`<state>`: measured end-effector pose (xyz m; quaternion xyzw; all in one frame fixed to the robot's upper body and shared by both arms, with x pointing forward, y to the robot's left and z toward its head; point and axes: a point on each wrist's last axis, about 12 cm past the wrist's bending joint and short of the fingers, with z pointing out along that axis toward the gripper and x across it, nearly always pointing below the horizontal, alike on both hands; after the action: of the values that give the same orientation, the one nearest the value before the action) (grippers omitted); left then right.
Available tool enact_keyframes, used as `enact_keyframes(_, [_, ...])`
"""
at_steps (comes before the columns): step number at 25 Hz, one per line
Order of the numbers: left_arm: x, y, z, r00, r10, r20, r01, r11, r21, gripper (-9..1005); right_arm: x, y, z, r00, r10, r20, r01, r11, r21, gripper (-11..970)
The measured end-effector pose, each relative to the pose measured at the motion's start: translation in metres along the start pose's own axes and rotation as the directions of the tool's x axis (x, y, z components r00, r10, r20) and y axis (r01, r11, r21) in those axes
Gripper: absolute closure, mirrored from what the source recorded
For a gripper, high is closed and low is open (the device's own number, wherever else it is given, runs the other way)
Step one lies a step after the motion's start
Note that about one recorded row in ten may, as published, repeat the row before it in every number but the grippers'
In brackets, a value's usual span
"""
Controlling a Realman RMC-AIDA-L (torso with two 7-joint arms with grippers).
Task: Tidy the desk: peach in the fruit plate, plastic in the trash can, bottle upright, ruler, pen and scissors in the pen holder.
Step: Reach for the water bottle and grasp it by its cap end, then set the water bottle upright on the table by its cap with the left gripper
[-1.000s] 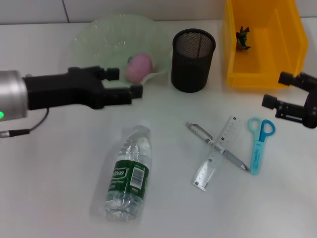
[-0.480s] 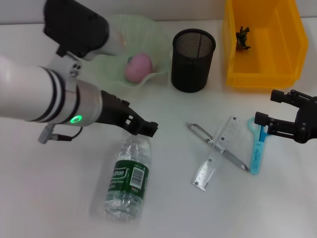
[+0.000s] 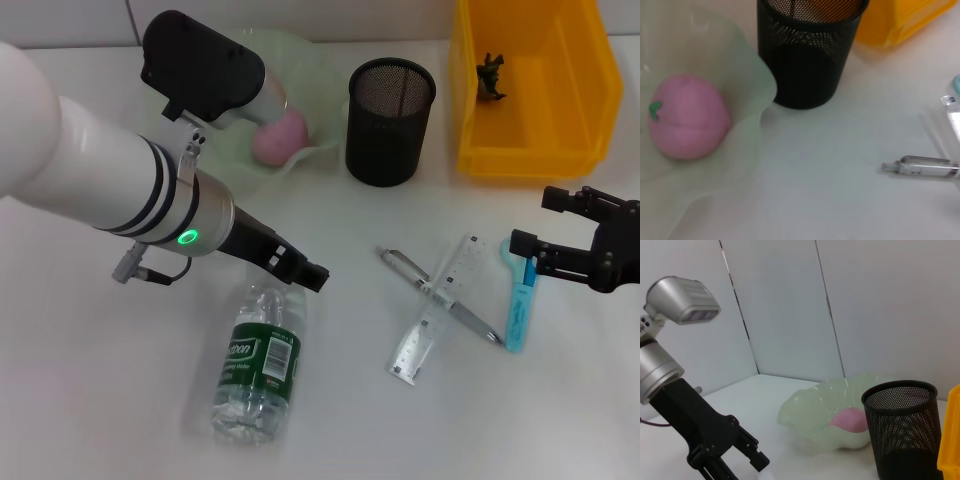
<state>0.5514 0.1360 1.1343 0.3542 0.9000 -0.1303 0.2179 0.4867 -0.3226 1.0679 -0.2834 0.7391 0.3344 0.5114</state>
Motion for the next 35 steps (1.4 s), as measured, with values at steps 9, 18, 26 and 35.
enact_keyframes(9, [0.002, 0.013, 0.01, 0.998, -0.054, -0.014, 0.053, 0.999, -0.01, 142, 0.0, -0.001, 0.003, 1.0, 0.003, 0.0, -0.003, 1.0, 0.002, 117])
enact_keyframes(18, [0.002, 0.014, 0.016, 0.997, -0.075, -0.023, 0.075, 0.997, 0.007, 184, -0.001, -0.003, 0.004, 1.0, 0.007, -0.002, -0.007, 1.0, 0.011, 117])
enact_keyframes(26, [0.004, 0.014, 0.017, 0.998, -0.052, -0.036, 0.052, 0.999, -0.004, 237, 0.0, -0.002, 0.004, 1.0, 0.013, -0.001, -0.013, 1.0, 0.007, 117])
enact_keyframes(35, [0.0, 0.006, 0.006, 0.999, 0.025, -0.035, -0.026, 0.999, -0.021, 426, 0.0, -0.002, 0.002, 1.0, 0.026, 0.001, -0.026, 1.0, 0.007, 117])
